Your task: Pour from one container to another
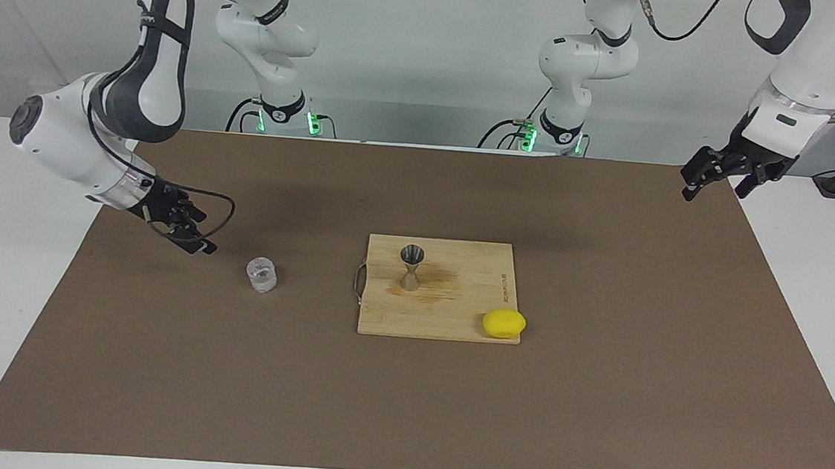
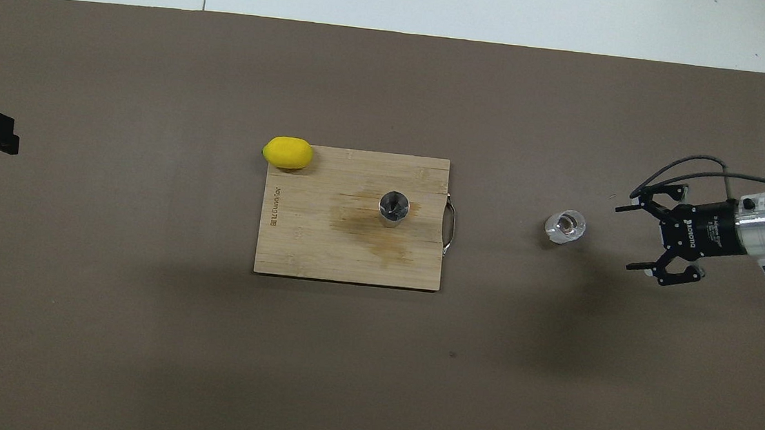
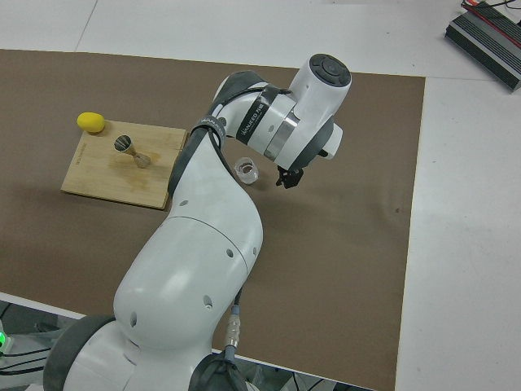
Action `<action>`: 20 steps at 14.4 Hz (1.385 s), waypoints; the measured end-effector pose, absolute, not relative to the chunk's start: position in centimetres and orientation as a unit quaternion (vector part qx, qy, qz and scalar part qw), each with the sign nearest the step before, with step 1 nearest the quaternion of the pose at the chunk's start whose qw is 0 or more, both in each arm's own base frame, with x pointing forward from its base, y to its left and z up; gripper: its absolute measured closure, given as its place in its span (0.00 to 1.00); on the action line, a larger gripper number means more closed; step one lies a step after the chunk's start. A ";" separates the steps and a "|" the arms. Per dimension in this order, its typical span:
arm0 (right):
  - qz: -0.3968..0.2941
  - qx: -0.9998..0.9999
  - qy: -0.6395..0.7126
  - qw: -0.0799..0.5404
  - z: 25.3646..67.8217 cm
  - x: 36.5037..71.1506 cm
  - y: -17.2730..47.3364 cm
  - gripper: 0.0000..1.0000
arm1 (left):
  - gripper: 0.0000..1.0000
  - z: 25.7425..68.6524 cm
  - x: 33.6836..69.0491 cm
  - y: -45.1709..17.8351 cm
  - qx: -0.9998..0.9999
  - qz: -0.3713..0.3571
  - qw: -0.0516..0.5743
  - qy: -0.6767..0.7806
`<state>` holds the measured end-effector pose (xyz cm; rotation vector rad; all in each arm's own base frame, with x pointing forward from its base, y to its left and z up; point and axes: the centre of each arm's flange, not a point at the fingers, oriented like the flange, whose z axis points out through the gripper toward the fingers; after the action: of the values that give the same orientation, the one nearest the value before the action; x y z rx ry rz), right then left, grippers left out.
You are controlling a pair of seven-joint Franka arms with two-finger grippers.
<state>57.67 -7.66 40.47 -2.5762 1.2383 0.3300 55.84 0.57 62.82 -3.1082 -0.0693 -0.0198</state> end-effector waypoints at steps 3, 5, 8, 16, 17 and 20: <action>0.064 -0.950 0.296 0.073 42.2 58.3 -6.4 0.00 | 0.00 62.8 55.8 0.6 -1.000 -0.006 0.016 -0.022; 0.041 -0.973 0.224 0.040 43.5 58.5 -6.5 0.00 | 0.00 62.8 55.8 0.6 -1.000 -0.006 0.016 -0.022; 0.013 -0.990 0.142 0.015 46.0 59.2 -5.6 0.00 | 0.00 62.8 55.8 0.6 -1.000 -0.006 0.016 -0.022; -0.011 -0.996 0.086 -0.022 55.0 55.8 -3.0 0.00 | 0.00 62.8 55.8 0.5 -1.000 -0.007 0.016 -0.022; -0.001 -0.996 0.083 -0.023 55.9 55.1 -2.7 0.00 | 0.00 62.8 55.8 0.5 -1.000 -0.007 0.016 -0.022; 0.019 -0.996 0.080 -0.024 60.6 53.5 -2.6 0.00 | 0.00 62.8 55.9 0.2 -1.000 -0.007 0.005 -0.021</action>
<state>53.54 -2.63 60.64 -3.1777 0.2565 0.0614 55.85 0.25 62.82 -3.1299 -0.0672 -0.0211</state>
